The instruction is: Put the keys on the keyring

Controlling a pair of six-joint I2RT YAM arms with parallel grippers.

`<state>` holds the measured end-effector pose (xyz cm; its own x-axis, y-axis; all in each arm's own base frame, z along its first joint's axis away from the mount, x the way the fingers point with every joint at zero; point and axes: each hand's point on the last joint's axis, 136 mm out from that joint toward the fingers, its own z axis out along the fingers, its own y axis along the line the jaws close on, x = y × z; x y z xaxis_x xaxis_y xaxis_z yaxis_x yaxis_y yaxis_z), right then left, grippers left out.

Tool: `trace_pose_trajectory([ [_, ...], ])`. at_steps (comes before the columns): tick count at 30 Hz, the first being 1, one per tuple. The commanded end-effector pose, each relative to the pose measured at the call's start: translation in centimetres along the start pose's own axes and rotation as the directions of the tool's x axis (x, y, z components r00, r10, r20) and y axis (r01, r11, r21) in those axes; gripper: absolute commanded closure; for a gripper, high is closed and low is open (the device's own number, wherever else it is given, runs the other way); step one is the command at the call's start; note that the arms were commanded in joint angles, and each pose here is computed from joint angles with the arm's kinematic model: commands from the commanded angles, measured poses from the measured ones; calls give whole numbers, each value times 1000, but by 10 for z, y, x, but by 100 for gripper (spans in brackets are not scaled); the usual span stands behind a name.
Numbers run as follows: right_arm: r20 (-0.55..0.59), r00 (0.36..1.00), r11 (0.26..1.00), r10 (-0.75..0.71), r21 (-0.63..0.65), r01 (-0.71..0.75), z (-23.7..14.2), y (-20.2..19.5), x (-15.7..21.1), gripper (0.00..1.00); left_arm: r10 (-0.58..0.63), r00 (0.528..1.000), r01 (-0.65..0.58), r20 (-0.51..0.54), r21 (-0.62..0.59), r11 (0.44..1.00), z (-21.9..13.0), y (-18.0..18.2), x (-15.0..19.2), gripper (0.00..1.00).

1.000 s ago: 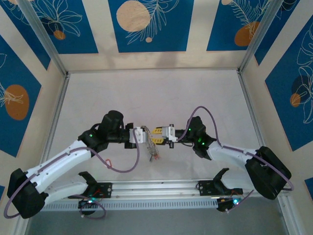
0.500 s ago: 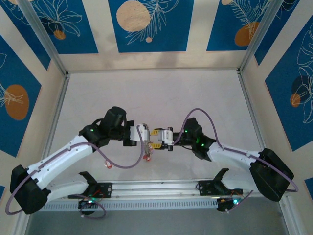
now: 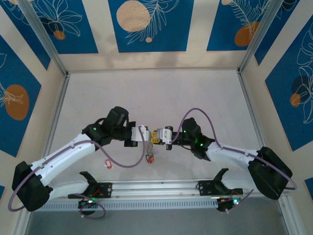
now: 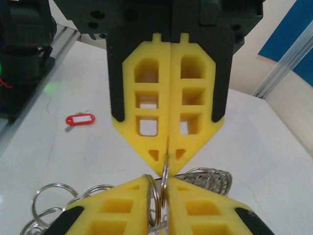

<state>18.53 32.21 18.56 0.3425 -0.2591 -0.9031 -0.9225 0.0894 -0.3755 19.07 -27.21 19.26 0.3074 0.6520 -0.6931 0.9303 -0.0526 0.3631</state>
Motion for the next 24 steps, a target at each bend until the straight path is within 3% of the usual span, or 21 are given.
trace_pose_trajectory([
  [1, 32, 999, 999, -27, 20, 27, 4, -10, -13, 97, 60, 995, -59, 81, -14, 998, -5, 8, -25, 100],
  [2, 34, 999, 999, -30, 23, 29, 3, -10, -14, 100, 61, 994, -59, 91, -23, 998, -6, 8, -27, 100],
  [4, 52, 998, 998, -42, 46, 40, 0, -12, -17, 100, 57, 993, -55, 106, -20, 998, -8, 6, -28, 76],
  [5, 69, 996, 997, -57, 61, 52, -2, -12, -19, 100, 43, 993, -44, 112, 8, 999, -10, -1, -29, 68],
  [8, 97, 990, 993, -106, 53, 101, -9, -6, -25, 100, 14, 997, -19, 71, 71, 997, -23, -21, -21, 62],
  [11, 113, 985, 992, -129, 17, 127, -15, 4, -28, 100, 18, 999, -18, 42, 2, 1000, -33, -20, -13, 54],
  [18, 194, 974, 992, -117, -24, 124, -18, 3, -39, 100, 1, 988, 10, 154, -74, 997, -36, -20, -22, 54],
  [24, 230, 967, 989, -108, -71, 127, -19, 3, -48, 100, 6, 978, 16, 208, -103, 995, -29, -10, -29, 59],
])
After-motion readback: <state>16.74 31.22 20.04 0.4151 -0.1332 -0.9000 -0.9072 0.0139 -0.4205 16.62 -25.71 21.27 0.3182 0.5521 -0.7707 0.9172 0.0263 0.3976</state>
